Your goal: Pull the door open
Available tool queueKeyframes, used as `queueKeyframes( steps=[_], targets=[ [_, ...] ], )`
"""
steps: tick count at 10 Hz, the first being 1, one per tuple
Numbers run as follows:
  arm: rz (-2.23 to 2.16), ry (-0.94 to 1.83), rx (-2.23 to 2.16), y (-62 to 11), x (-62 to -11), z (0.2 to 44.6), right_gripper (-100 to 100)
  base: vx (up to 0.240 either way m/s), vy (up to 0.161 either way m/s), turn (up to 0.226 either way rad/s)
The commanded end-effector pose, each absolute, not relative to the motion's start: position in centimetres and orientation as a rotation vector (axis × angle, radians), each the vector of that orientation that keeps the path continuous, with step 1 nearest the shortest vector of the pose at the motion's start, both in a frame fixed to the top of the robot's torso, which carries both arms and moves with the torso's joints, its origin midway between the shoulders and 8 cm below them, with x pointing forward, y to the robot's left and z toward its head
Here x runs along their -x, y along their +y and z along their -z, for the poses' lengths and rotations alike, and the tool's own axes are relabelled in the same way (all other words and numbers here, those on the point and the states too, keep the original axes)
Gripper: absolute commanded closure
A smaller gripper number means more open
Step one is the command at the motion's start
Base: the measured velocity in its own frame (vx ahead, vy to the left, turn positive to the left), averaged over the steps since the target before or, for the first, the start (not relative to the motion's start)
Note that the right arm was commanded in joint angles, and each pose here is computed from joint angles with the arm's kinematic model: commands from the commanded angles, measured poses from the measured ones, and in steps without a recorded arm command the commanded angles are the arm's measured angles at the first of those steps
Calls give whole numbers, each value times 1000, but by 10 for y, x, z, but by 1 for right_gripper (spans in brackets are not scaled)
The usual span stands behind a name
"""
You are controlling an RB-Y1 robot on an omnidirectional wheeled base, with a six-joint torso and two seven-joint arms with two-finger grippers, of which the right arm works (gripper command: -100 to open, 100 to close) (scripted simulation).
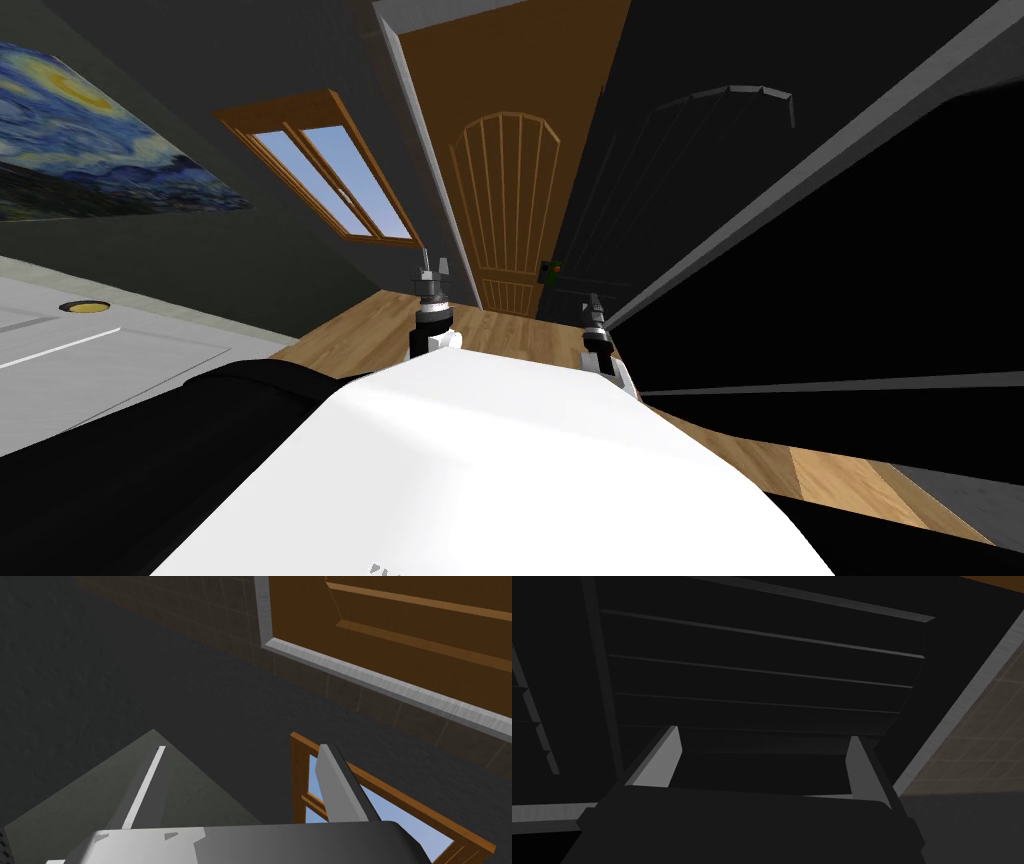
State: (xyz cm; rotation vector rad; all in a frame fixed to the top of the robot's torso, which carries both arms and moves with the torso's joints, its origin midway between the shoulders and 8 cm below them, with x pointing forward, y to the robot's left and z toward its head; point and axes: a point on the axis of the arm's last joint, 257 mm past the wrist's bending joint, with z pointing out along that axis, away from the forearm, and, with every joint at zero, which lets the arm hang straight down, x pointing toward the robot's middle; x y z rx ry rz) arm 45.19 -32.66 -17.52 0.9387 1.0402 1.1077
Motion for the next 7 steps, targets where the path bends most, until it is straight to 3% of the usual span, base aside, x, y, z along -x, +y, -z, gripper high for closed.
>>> queueKeyframes(
  steps=[1, 7],
  targets=[
    [-1105, 1047, -965, -330, -454, 186, -100, 118, 25, 57],
    [-1089, 1068, -1073, -350, -464, 226, -100, 111, 8, 62]
  ],
)
